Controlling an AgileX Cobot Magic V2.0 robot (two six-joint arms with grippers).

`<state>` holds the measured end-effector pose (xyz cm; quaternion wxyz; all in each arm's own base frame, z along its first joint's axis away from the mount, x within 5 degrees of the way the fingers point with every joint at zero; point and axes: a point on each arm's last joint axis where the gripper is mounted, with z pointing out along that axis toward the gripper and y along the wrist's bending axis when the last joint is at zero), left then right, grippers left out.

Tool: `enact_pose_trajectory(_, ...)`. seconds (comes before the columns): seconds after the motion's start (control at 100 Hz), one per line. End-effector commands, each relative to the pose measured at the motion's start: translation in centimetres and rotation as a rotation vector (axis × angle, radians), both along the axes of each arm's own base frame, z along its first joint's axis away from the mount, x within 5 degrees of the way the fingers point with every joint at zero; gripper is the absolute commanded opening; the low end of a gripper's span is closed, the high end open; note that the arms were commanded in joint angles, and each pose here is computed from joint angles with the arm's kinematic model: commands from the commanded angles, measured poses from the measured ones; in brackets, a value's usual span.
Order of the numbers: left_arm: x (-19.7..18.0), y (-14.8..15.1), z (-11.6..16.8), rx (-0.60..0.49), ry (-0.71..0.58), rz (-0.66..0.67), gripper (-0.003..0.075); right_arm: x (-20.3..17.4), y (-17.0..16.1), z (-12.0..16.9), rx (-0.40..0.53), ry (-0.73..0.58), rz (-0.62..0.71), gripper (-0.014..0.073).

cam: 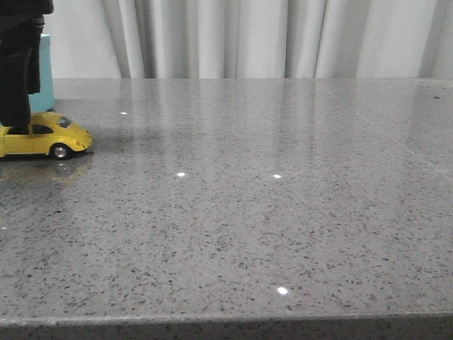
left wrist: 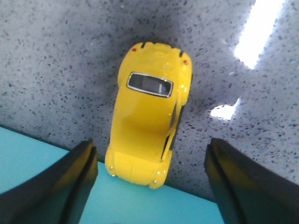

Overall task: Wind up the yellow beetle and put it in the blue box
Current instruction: 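Lower the left gripper over the yellow car and close on it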

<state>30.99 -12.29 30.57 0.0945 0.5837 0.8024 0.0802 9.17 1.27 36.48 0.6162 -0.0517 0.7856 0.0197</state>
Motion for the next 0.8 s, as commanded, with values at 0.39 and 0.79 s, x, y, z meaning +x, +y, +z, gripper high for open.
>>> enact_pose_trajectory(0.39, 1.2, -0.3, -0.5, -0.003, -0.023, -0.012, 0.0482, 0.1, 0.0, 1.1, -0.022, -0.074, 0.007, 0.0435)
enact_pose_trajectory(0.79, 1.2, -0.4, -0.7, -0.001, -0.02, -0.012, 0.0382, 0.1, 0.0, 1.1, -0.022, -0.074, 0.007, 0.0435)
